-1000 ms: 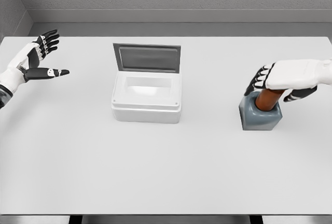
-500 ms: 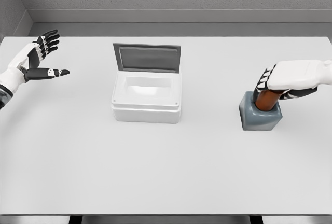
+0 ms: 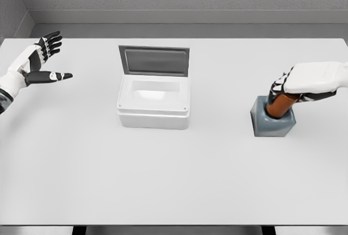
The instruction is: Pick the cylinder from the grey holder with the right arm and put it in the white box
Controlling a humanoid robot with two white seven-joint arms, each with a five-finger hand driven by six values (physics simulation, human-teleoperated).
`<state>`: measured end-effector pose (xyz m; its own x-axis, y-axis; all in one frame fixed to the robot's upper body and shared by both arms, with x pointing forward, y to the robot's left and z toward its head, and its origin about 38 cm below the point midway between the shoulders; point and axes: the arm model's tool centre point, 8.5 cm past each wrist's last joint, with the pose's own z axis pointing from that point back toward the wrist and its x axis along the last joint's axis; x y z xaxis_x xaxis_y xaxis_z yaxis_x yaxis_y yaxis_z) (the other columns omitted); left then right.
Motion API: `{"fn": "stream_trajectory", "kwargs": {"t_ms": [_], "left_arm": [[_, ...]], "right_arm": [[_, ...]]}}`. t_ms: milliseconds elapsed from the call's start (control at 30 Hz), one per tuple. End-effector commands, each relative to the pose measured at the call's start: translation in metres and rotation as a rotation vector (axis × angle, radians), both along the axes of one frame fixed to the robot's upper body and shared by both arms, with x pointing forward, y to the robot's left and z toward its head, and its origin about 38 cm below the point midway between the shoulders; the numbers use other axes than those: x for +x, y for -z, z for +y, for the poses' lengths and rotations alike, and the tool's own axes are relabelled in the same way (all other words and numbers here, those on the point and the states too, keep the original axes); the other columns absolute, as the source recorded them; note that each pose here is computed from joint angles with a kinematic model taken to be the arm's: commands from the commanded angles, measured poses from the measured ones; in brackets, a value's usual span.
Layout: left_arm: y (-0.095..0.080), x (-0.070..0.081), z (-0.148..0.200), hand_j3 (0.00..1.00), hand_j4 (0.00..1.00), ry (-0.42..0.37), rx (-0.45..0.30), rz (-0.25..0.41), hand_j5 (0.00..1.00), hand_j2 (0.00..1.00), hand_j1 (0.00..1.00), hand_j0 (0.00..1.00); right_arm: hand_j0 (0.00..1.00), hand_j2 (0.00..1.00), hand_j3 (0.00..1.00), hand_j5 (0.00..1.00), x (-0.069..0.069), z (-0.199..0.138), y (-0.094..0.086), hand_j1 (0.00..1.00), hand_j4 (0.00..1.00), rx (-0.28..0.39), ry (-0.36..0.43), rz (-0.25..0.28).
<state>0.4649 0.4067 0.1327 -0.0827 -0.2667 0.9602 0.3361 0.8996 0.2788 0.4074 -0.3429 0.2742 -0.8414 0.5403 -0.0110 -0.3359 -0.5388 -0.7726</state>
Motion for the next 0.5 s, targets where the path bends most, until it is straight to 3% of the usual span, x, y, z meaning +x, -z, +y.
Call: {"fn": "stream_trajectory", "kwargs": {"t_ms": [0, 467], "left_arm": [[-0.001, 0.000, 0.000, 1.00, 1.00, -0.001, -0.005, -0.002, 1.00, 1.00, 1.00, 1.00], [-0.001, 0.000, 0.001, 1.00, 1.00, -0.002, -0.004, 0.000, 1.00, 1.00, 1.00, 1.00]], "right_arm": [[0.56, 0.56, 0.56, 0.56, 0.000, -0.003, -0.005, 0.56, 0.56, 0.000, 0.009, -0.009], [0.54, 0.54, 0.54, 0.54, 0.010, 0.012, -0.029, 0.54, 0.54, -0.020, -0.028, -0.055]]}}
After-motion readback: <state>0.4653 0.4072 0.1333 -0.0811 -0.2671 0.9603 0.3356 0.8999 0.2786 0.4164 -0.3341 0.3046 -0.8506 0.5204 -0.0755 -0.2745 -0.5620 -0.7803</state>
